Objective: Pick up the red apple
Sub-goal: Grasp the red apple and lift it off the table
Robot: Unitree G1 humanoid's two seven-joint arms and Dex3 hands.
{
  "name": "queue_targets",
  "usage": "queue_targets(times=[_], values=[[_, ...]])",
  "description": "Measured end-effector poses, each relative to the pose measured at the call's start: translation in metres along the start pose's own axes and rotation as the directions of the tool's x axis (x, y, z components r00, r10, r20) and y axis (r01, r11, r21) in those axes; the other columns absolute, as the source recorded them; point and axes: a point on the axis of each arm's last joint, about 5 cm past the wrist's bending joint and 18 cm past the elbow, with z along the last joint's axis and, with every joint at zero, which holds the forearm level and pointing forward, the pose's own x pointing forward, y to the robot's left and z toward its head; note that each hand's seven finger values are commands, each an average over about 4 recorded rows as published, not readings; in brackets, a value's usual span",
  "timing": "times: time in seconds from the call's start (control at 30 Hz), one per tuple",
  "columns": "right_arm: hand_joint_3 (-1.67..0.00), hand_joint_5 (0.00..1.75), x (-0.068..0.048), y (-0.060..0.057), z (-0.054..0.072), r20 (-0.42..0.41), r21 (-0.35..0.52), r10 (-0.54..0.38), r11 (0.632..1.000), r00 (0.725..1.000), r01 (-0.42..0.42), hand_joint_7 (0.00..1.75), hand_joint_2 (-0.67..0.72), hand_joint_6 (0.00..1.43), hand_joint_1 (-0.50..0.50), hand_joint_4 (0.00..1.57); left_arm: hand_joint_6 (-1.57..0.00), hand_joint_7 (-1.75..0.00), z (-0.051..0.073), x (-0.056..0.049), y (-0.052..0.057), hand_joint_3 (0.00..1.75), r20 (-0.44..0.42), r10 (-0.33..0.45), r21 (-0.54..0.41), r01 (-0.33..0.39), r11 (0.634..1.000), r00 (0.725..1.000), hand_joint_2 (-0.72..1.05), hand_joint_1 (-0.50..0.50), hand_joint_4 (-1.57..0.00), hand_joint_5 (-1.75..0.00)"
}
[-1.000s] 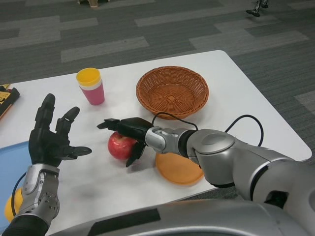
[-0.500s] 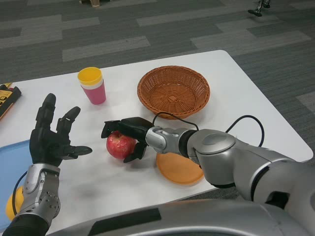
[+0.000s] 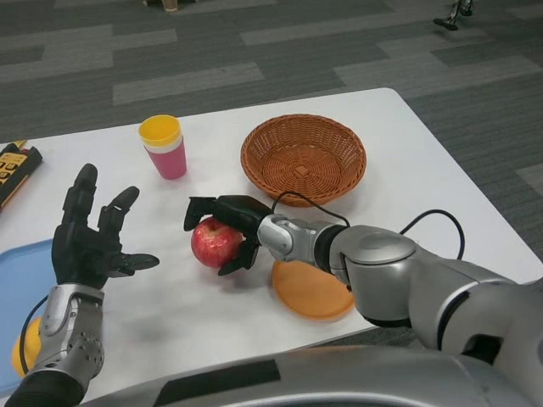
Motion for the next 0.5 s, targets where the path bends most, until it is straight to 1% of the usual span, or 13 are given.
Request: queue_targets(times=[0.07, 0.17, 0.23, 0.3, 0.4, 0.5], values=[[-1.59, 1.36, -0.002, -0.001, -0.001, 0.006, 0.033, -0.020, 0.999, 1.000, 0.019, 1.61, -0.57, 1.31, -0.46, 1.43, 0.00, -0.28, 0.000, 0.000, 0.000, 0.00, 0.004, 0.002, 0.000, -0.002, 1.000, 1.000, -0.02, -0.03, 0.00, -0.98], [-1.59, 1.36, -0.006, 0.001, -0.002, 0.016, 0.097, -0.058, 0.994, 0.998, 0.056, 1.61, -0.54, 1.31, -0.46, 1.40, 0.00, -0.28, 0.001, -0.001, 0.001, 0.00, 0.015, 0.007, -0.001, -0.007, 1.000, 1.000, -0.02, -0.03, 0.00, -0.92], [-1.59, 1.36, -0.011, 0.004, -0.002, 0.016, 0.167, -0.099, 0.981, 0.995, 0.095, 1.61, -0.54, 1.31, -0.46, 1.38, 0.00, -0.28, 0.001, -0.002, 0.002, 0.00, 0.019, 0.012, -0.001, -0.012, 1.000, 1.000, -0.02, -0.03, 0.00, -0.92], [-1.59, 1.36, -0.016, 0.006, -0.002, 0.012, 0.238, -0.144, 0.962, 0.990, 0.137, 1.61, -0.54, 1.31, -0.46, 1.37, 0.00, -0.28, 0.001, -0.003, 0.002, 0.00, 0.022, 0.018, -0.002, -0.018, 1.000, 1.000, -0.04, -0.02, 0.00, -0.92], [-1.59, 1.36, -0.019, 0.006, 0.000, 0.024, 0.290, -0.179, 0.943, 0.983, 0.165, 1.61, -0.54, 1.31, -0.46, 1.36, 0.00, -0.28, 0.001, -0.003, 0.003, 0.00, 0.027, 0.024, -0.007, -0.024, 1.000, 0.999, -0.04, -0.05, 0.00, -0.92], [-1.59, 1.36, -0.018, 0.003, 0.006, 0.068, 0.332, -0.213, 0.926, 0.975, 0.179, 1.61, -0.54, 1.31, -0.46, 1.34, 0.00, -0.28, 0.001, -0.003, 0.003, 0.00, 0.028, 0.026, -0.008, -0.025, 1.000, 0.999, -0.02, -0.05, 0.00, -0.92]])
